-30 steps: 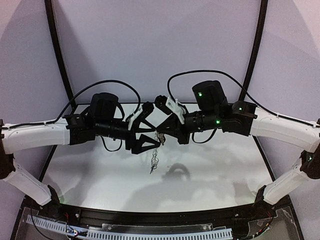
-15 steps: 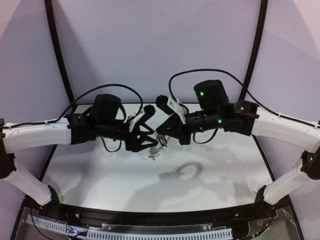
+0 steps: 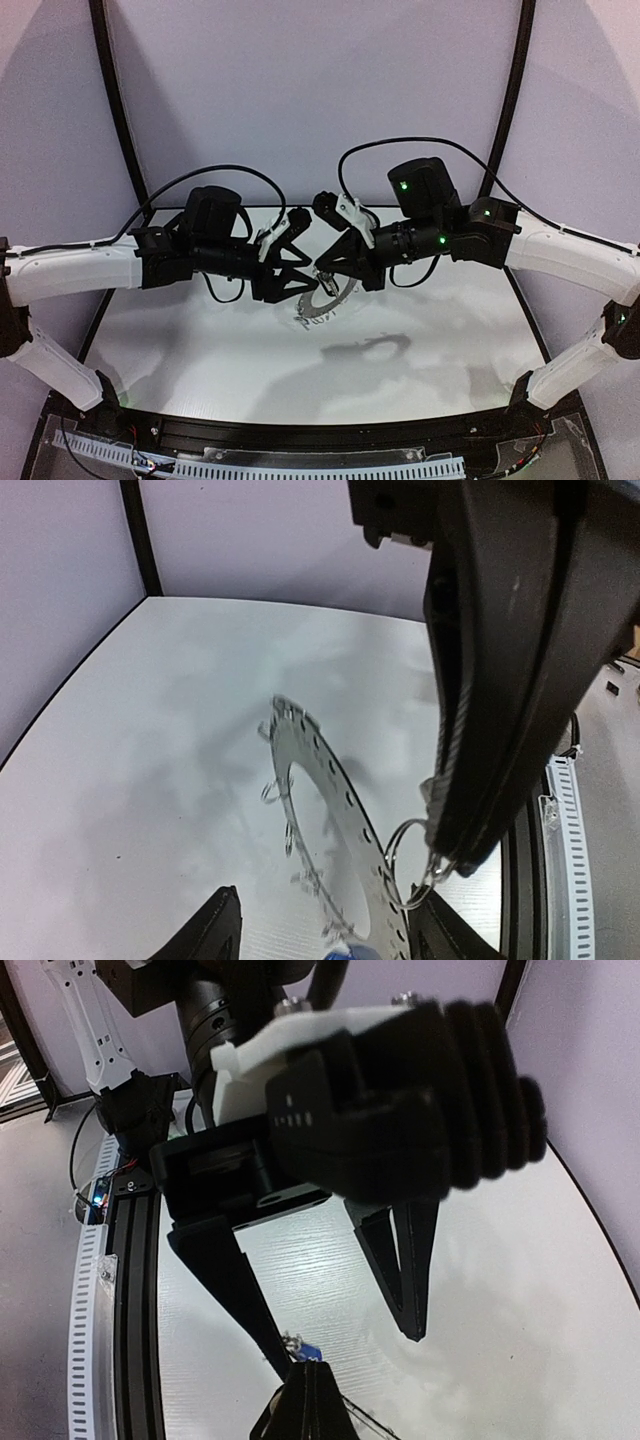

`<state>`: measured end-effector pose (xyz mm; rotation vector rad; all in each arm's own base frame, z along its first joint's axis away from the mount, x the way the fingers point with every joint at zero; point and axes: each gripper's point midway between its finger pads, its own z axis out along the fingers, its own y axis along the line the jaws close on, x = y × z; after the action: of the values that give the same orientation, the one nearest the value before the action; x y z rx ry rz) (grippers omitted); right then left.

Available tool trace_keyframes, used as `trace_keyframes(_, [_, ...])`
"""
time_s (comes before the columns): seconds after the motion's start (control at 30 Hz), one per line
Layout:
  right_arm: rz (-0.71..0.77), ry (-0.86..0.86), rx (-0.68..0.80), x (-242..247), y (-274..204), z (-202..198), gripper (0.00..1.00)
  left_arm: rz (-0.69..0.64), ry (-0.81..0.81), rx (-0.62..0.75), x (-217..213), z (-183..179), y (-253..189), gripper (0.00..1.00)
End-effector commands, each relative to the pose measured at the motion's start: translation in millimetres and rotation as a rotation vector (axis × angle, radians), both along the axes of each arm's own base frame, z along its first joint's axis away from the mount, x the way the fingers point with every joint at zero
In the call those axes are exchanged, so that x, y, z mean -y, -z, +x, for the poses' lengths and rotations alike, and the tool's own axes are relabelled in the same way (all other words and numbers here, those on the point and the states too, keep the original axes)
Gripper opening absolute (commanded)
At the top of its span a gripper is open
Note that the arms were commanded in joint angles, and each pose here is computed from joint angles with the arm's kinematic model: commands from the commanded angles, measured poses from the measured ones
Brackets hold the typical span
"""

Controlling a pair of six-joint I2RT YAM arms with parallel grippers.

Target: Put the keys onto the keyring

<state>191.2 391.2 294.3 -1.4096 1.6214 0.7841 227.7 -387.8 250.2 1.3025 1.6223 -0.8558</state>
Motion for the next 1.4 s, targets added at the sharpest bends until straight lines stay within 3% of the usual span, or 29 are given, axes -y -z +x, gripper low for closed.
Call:
trace_keyframes(0.0, [0.061,-0.025,0.021,-6,-24,-3,0.00,-0.072,0.036,0.024,7,-3,-27,0.58])
trace_keyframes(0.33, [0.067,-0.039,0.005,-8,-23,-5,0.00,-0.103,0.069,0.051,14,-6,-36,0.56])
trace_keyframes(0.4, [0.063,-0.042,0.000,-8,-22,-7,0.00,-0.102,0.067,0.059,15,-6,-36,0.47])
trace_keyframes(0.47, [0.060,-0.035,0.002,-7,-21,-6,0.00,-0.099,0.060,0.064,15,-4,-36,0.18])
trace_keyframes(0.53, [0.056,-0.017,0.007,-5,-21,-3,0.00,-0.088,0.063,0.058,14,-5,-33,0.03])
trace_keyframes(0.57, [0.056,0.000,0.014,-3,-21,-1,0.00,-0.079,0.067,0.055,13,-6,-31,0.02])
trace_keyframes(0.97, [0.071,0.265,0.035,28,-26,36,0.00,-0.036,0.031,0.043,-1,-10,-11,0.01])
trace_keyframes(1.07, [0.098,0.225,0.021,25,-30,29,0.00,-0.034,0.026,0.041,-3,-11,-10,0.02])
trace_keyframes(1.37, [0.217,-0.063,-0.025,6,-58,-18,0.00,-0.063,0.090,0.020,8,-17,-17,0.18])
